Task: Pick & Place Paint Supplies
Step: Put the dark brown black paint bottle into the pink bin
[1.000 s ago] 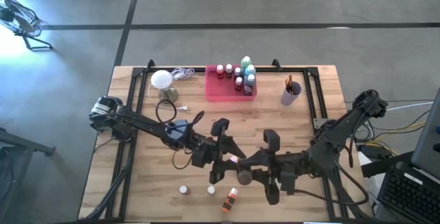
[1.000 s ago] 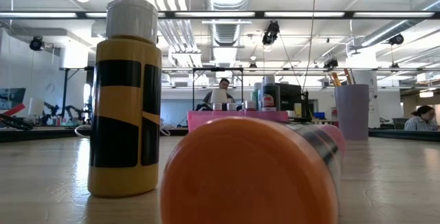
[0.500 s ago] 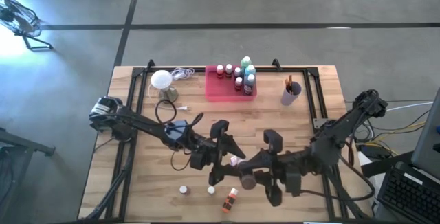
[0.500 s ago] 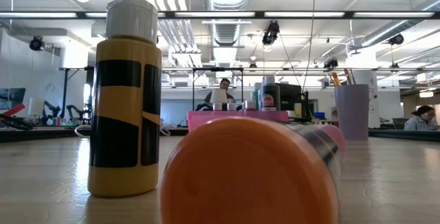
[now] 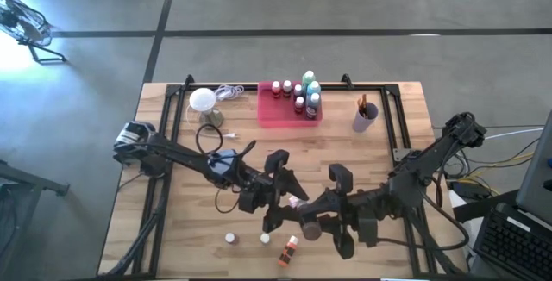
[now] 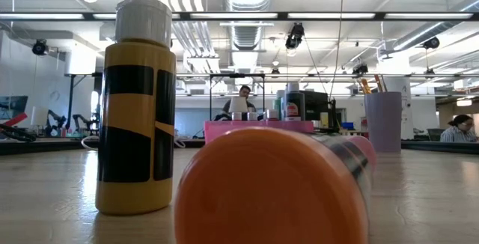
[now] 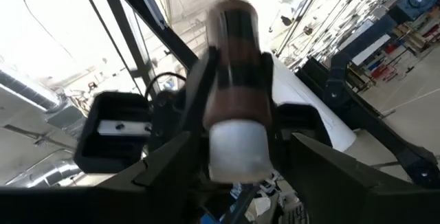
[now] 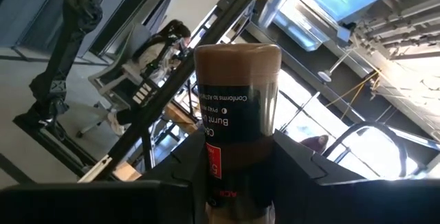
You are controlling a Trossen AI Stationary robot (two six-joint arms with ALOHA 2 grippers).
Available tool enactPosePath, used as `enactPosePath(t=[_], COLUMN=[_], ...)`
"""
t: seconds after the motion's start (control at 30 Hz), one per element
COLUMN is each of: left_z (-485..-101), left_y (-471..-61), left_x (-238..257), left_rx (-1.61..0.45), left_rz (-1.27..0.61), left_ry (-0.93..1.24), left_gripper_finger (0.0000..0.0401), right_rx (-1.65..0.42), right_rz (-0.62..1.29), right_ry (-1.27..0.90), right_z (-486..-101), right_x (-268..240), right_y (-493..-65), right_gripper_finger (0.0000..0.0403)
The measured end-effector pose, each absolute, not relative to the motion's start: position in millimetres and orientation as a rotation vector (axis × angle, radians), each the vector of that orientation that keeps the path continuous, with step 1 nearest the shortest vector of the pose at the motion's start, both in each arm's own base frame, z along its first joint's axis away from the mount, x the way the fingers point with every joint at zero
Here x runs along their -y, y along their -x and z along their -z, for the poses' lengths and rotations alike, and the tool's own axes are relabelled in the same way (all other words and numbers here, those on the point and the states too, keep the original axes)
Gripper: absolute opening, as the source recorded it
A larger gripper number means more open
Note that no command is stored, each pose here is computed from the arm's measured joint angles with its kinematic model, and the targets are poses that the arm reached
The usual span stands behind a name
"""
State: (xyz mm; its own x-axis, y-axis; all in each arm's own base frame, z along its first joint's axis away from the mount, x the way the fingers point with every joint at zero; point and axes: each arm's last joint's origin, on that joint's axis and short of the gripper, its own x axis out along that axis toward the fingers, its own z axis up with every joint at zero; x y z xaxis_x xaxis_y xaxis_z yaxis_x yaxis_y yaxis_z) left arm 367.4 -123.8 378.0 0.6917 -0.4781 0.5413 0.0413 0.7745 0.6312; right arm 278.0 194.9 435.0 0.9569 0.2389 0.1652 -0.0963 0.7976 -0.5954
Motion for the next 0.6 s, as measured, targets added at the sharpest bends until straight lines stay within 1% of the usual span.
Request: enactPosePath(t=[0.2, 0.6], left_z=[-372.7, -380.1], left_y=[-371.3, -370.9], left_x=[125.3, 125.4], left_rx=[0.74, 0.762], left_rz=[0.321, 0.327], left_ry=[-0.65, -0.637], left_gripper_finger=[0.0238, 0.0236], right_rx=[0.233, 0.216], right_rz=[-0.186, -0.192], right_ry=[0.623, 0.626], right_z=[-434.3, -432.3], right_x=[-194.7, -194.9], right_y=[-278.3, -278.6], right_gripper_finger=[0.0107, 0.0107])
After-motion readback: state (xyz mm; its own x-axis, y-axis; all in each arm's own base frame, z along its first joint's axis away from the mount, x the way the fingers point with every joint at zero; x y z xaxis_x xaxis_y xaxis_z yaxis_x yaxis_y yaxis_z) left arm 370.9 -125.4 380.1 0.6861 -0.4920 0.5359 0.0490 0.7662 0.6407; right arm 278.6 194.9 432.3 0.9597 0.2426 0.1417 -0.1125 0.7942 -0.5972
